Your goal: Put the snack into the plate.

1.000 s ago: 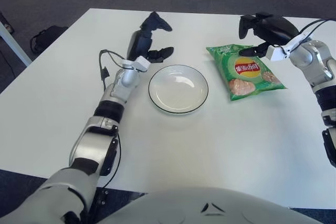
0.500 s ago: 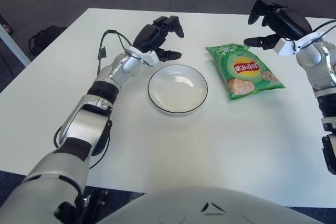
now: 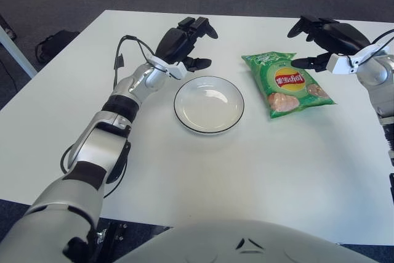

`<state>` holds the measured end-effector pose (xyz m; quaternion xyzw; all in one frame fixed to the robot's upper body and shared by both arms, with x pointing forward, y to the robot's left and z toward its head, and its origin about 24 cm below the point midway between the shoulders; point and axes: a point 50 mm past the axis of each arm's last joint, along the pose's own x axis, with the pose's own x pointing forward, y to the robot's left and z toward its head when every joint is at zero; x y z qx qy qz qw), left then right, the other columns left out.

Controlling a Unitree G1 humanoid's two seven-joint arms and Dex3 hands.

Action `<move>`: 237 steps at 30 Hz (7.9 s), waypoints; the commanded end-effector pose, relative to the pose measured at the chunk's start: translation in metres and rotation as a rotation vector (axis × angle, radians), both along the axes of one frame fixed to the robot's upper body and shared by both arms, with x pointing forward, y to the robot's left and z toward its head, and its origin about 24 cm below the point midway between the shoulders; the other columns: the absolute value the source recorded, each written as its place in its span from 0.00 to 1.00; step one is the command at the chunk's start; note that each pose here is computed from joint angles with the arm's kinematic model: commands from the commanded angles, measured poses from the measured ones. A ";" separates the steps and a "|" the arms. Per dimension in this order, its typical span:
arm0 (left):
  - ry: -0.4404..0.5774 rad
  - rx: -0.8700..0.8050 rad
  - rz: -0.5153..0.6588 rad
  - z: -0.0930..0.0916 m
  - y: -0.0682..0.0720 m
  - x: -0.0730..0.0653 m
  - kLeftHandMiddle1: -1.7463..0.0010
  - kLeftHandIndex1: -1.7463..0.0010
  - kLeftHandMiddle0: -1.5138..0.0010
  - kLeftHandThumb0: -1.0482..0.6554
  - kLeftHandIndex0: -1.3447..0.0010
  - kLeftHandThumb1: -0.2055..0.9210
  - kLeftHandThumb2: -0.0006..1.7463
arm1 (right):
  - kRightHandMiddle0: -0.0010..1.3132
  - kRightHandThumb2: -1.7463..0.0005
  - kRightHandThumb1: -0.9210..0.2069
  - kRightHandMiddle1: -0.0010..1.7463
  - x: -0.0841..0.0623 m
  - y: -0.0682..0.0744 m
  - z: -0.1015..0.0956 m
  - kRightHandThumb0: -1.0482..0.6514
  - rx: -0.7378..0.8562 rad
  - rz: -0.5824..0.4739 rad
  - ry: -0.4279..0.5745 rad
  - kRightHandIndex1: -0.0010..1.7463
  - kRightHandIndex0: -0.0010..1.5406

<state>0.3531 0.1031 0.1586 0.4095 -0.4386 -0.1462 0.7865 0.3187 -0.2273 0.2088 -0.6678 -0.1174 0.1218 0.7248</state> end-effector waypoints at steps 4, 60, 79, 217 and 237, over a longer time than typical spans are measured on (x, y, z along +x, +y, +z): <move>-0.024 -0.050 0.063 -0.003 0.010 -0.002 0.29 0.22 0.75 0.31 0.87 1.00 0.44 | 0.00 0.54 0.00 0.45 -0.008 0.009 -0.013 0.04 -0.063 -0.078 0.057 0.62 0.09; -0.216 -0.278 0.147 -0.001 0.048 -0.039 0.28 0.00 0.73 0.41 0.85 1.00 0.29 | 0.00 0.31 0.00 0.27 0.012 0.056 -0.062 0.00 -0.597 -0.255 0.269 0.92 0.49; -0.272 -0.357 0.118 0.014 0.057 -0.055 0.17 0.00 0.74 0.40 0.77 0.83 0.45 | 0.00 0.39 0.00 0.25 0.019 0.046 -0.076 0.07 -0.522 -0.086 0.426 0.60 0.27; -0.186 -0.398 0.173 -0.017 0.052 -0.053 0.00 0.13 0.56 0.61 0.61 0.43 0.74 | 0.00 0.51 0.00 0.29 0.022 0.027 -0.030 0.00 -0.051 -0.022 0.089 0.03 0.09; -0.231 -0.473 0.231 -0.017 0.062 -0.059 0.00 0.07 0.56 0.61 0.66 0.44 0.76 | 0.00 0.47 0.00 0.21 0.033 0.036 -0.062 0.00 -0.143 -0.077 0.314 0.00 0.05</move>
